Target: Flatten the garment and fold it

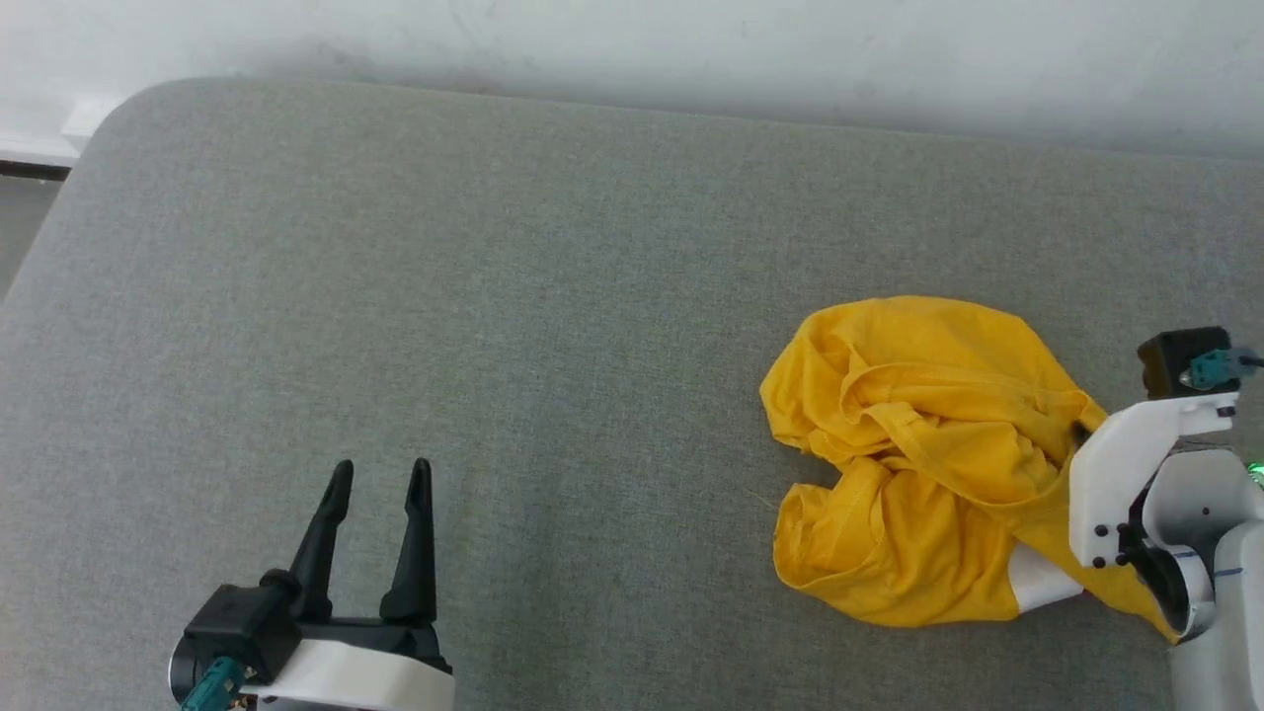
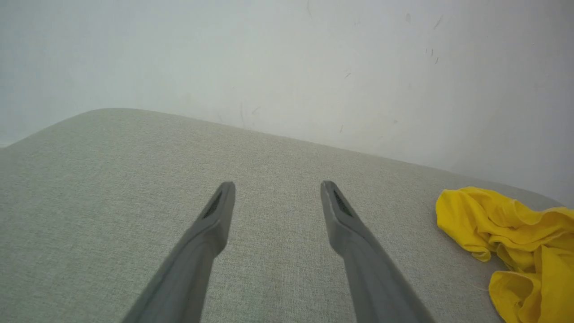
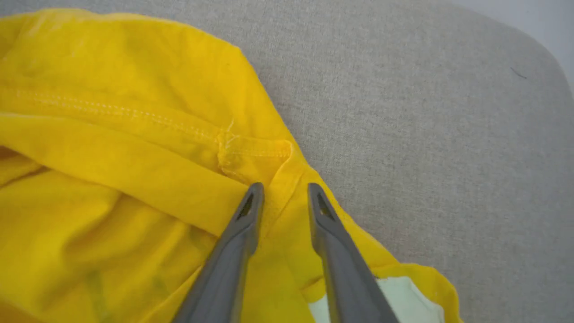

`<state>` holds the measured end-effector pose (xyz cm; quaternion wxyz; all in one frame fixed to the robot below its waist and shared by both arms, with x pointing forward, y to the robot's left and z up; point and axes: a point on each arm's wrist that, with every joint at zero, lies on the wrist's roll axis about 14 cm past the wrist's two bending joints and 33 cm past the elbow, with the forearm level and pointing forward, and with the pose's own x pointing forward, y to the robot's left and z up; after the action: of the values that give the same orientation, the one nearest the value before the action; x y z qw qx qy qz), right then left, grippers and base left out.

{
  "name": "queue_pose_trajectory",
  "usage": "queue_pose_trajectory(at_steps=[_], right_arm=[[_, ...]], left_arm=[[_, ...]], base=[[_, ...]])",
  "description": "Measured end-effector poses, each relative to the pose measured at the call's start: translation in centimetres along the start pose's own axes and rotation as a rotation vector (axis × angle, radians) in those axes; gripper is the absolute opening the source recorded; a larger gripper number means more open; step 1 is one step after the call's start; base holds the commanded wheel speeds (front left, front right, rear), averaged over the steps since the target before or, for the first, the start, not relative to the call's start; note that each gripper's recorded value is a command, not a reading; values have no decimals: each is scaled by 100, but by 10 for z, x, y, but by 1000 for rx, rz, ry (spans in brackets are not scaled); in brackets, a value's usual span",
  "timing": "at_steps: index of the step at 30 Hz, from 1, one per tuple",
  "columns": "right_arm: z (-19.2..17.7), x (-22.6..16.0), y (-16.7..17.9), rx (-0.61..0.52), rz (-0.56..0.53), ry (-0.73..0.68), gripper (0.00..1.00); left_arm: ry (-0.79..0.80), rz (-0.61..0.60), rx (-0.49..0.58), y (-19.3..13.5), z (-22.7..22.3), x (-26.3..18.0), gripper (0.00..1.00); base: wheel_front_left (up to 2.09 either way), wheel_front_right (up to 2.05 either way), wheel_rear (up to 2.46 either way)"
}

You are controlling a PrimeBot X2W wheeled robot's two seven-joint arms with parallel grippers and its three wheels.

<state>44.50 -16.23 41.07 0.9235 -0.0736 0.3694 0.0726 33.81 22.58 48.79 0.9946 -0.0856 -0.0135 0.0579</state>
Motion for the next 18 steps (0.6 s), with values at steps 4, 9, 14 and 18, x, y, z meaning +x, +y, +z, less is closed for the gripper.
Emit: queue_pose_trajectory(at_steps=[4, 9, 14, 18], right_arm=[[24, -9, -4, -2, -16, -119, 0], [71, -34, -11, -6, -33, -288, 0], [84, -56, -22, -8, -57, -341, 36], [72, -58, -25, 17, -63, -319, 100]], left_arm=[[-18, -6, 0, -1, 5, -1, 100], [-43, -28, -6, -8, 13, -3, 100], [-55, -56, -17, -17, 16, -8, 100], [-53, -77, -21, -23, 15, -8, 100]], base=[[0, 0, 0], [0, 0, 0], [0, 0, 0], [0, 0, 0]])
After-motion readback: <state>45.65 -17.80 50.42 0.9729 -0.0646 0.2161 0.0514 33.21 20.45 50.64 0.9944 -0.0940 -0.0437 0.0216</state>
